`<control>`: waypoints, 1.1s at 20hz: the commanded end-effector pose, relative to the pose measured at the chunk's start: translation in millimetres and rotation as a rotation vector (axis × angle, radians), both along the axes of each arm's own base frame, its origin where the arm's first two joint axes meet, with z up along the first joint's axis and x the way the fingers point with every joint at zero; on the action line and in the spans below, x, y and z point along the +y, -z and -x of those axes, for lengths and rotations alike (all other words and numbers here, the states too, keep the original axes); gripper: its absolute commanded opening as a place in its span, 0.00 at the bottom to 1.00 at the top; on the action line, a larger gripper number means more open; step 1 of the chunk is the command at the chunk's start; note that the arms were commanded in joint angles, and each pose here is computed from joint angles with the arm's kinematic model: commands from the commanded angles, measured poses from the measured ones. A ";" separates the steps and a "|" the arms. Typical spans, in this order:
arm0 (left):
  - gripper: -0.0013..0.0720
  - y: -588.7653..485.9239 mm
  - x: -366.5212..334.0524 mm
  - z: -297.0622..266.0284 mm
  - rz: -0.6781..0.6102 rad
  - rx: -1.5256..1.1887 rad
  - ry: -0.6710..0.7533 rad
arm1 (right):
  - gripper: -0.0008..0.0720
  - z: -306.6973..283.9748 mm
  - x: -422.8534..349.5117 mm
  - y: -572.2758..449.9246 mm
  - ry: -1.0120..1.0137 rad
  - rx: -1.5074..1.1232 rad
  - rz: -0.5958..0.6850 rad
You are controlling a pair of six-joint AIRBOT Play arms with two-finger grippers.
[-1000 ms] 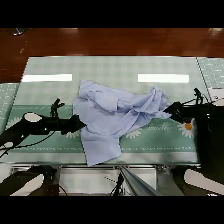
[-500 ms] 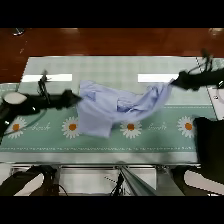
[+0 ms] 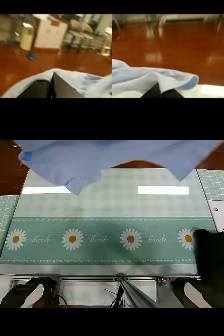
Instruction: Fold the shirts.
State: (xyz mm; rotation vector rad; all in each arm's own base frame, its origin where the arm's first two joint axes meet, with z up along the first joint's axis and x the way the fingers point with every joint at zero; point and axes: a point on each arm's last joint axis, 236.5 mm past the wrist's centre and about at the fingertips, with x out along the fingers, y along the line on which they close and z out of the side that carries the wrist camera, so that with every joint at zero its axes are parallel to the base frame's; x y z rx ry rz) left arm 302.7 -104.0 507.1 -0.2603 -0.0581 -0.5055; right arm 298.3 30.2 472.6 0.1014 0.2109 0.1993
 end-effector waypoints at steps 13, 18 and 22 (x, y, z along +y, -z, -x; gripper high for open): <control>0.05 127.7 58.0 67.6 -0.318 0.360 -0.257 | 0.04 105.8 18.7 114.8 0.015 0.283 0.002; 0.05 272.0 67.4 -34.0 -0.253 0.655 -0.227 | 0.04 3.2 3.4 259.1 -0.005 0.498 -0.146; 0.05 359.5 61.1 -102.4 -0.215 0.801 -0.204 | 0.04 -90.1 -23.5 349.8 0.052 0.609 -0.250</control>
